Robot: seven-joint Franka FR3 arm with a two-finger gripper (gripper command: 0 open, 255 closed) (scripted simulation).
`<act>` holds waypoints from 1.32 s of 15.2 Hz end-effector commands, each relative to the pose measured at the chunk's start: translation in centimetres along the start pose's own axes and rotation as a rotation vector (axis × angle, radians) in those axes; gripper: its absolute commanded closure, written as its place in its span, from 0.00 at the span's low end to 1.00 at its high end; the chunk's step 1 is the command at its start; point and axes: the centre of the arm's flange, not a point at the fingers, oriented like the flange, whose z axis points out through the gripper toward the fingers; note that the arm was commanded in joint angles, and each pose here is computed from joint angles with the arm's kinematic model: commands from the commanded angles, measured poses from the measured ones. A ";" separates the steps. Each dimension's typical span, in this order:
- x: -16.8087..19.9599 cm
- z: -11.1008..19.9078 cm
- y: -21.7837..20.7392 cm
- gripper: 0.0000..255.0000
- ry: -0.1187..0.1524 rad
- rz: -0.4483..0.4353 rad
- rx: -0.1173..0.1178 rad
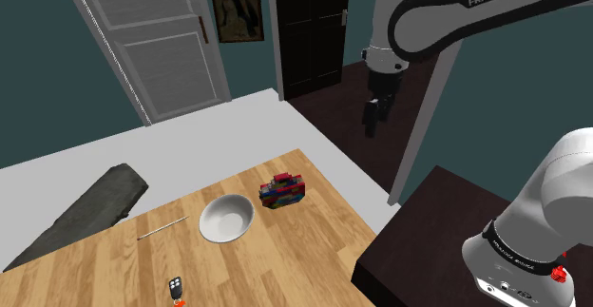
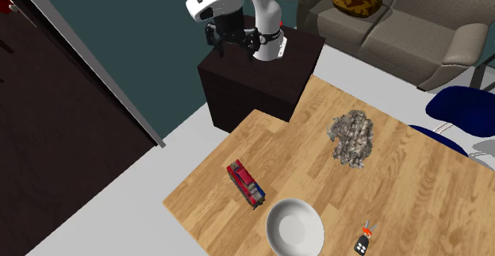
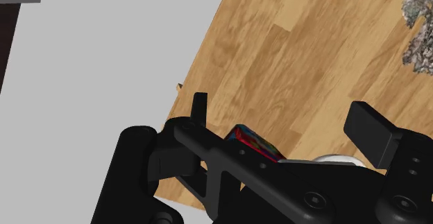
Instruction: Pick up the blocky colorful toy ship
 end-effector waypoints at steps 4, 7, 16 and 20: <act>4.3 5.0 -0.2 0.00 0.008 -0.073 -0.017; 6.8 8.0 -0.5 0.00 0.012 -0.116 -0.027; 14.2 17.1 -1.9 0.00 0.022 -0.246 -0.057; 17.4 21.1 -2.7 0.00 0.027 -0.303 -0.070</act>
